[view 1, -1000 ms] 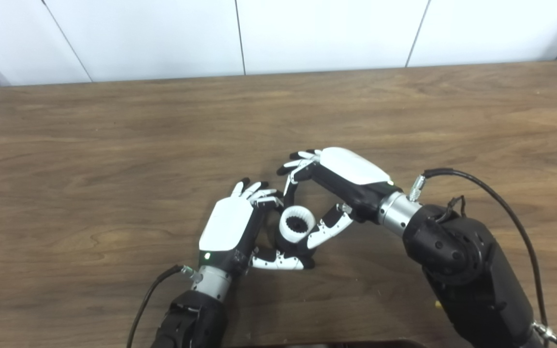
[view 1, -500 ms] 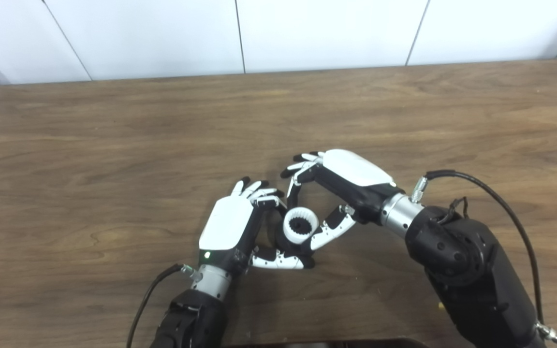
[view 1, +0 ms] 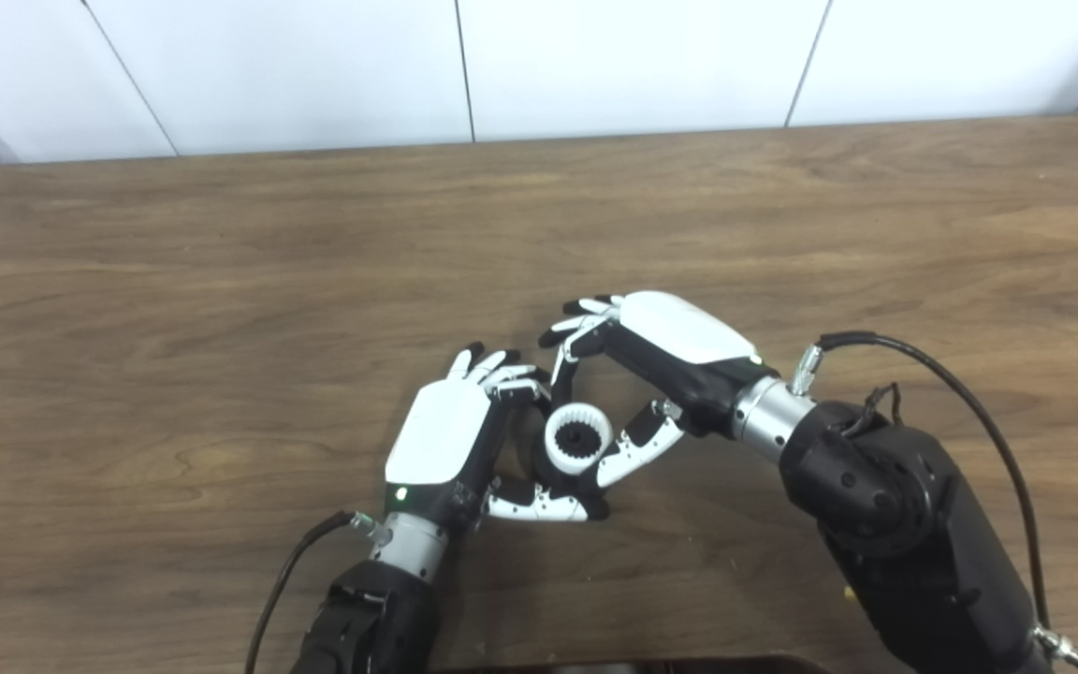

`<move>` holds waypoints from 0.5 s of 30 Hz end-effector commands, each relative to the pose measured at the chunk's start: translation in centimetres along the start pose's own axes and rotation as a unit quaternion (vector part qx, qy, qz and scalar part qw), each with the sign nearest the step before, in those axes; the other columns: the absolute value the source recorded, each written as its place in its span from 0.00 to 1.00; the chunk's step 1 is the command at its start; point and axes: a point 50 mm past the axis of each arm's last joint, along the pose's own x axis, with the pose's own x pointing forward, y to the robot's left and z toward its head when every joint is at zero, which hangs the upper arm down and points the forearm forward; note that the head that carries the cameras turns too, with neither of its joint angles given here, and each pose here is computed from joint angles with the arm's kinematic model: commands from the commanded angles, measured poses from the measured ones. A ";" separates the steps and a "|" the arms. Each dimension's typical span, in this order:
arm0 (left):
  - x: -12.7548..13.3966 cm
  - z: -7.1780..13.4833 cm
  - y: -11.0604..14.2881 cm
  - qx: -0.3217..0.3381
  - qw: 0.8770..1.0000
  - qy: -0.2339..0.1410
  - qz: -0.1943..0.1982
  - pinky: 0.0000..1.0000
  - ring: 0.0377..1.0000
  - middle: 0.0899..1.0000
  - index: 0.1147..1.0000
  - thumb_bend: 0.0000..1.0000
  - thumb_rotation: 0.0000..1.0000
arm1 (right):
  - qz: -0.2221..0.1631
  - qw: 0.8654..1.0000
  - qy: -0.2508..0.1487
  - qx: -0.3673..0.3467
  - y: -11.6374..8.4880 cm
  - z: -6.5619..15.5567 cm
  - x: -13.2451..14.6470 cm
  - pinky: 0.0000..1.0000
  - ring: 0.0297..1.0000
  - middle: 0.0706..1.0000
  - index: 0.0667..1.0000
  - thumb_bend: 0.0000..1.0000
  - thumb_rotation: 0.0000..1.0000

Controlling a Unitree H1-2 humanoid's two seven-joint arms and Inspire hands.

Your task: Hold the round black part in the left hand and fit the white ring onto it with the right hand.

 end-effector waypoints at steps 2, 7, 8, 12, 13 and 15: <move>0.5 0.9 1.1 0.005 0.999 -0.019 0.029 1.00 0.90 0.77 0.42 0.52 0.06 | -0.009 1.000 -0.015 -0.011 -0.4 0.4 0.0 1.00 0.95 0.83 0.45 0.52 0.14; 0.5 0.9 1.1 0.005 0.999 -0.020 0.029 1.00 0.90 0.77 0.42 0.52 0.06 | -0.010 1.000 -0.014 -0.012 -0.3 0.1 0.0 1.00 0.95 0.83 0.44 0.52 0.14; 0.5 0.9 1.1 0.006 0.999 -0.020 0.029 1.00 0.90 0.77 0.42 0.52 0.06 | -0.009 1.000 -0.014 -0.013 -0.3 0.1 0.0 1.00 0.95 0.83 0.44 0.52 0.14; 0.5 1.0 1.0 0.005 0.999 -0.019 0.031 1.00 0.90 0.77 0.42 0.52 0.06 | -0.008 1.000 -0.011 -0.013 -0.3 -0.1 -0.1 1.00 0.95 0.83 0.45 0.52 0.14; 0.5 1.0 1.0 0.005 0.999 -0.019 0.030 1.00 0.90 0.77 0.42 0.52 0.06 | -0.008 1.000 -0.011 -0.014 -0.3 -0.2 -0.1 1.00 0.95 0.83 0.45 0.52 0.14; 0.6 1.0 1.0 0.004 0.999 -0.020 0.031 1.00 0.90 0.77 0.42 0.52 0.06 | -0.009 1.000 -0.012 -0.015 -0.4 -0.3 -0.1 1.00 0.95 0.83 0.45 0.52 0.14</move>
